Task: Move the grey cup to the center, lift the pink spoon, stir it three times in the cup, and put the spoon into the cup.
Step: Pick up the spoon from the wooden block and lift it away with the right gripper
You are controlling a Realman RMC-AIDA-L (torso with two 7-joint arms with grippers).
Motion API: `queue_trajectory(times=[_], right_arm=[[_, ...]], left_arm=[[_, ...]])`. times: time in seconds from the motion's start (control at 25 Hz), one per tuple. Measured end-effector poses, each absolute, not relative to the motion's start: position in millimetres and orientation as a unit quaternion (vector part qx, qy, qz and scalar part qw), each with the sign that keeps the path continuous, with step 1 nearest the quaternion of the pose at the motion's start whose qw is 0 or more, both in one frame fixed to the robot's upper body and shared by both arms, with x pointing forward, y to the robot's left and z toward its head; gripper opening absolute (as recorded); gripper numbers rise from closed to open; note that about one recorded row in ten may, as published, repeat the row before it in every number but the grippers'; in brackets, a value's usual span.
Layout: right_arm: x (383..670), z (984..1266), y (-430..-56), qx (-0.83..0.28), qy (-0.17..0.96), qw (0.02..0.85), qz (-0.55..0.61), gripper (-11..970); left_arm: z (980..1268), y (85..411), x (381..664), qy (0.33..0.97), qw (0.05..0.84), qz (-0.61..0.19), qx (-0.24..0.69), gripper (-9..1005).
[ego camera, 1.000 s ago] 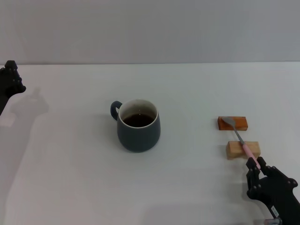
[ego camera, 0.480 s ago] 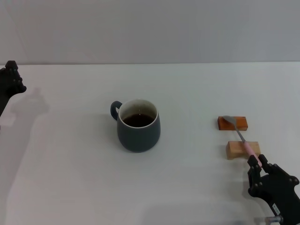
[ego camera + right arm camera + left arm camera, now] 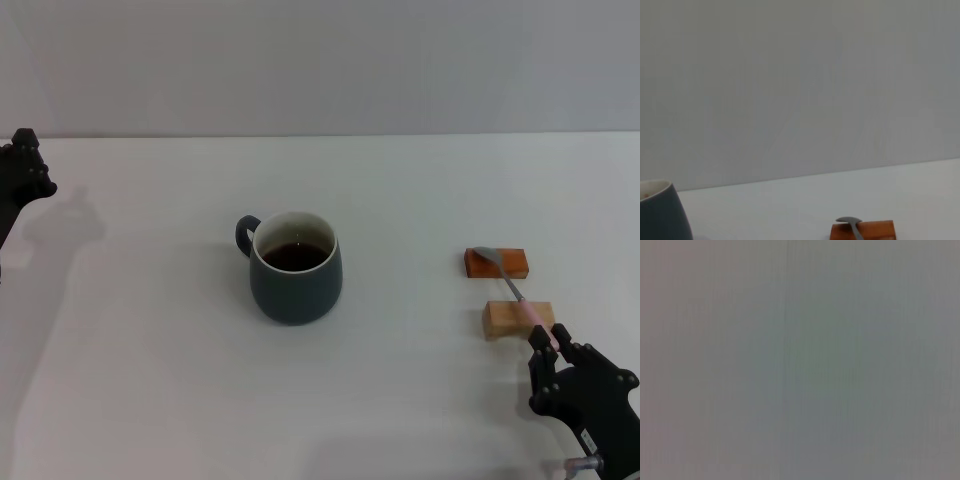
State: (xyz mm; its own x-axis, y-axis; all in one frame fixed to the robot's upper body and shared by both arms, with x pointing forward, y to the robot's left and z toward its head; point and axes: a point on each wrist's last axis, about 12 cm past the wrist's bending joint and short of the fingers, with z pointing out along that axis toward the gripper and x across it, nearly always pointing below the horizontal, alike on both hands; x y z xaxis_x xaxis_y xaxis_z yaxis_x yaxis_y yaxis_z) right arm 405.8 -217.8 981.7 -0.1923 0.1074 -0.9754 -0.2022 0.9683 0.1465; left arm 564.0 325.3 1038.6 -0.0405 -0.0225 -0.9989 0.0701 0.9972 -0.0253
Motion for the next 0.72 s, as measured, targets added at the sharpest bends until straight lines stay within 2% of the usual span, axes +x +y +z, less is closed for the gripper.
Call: queue_trajectory(times=[0.72], right_arm=[[410.1, 982.9, -217.5, -0.037, 0.762, 0.636, 0.117, 154]], left_arm=[[1040.1, 324.1, 566.2, 0.719, 0.694, -0.033, 0.018, 1]])
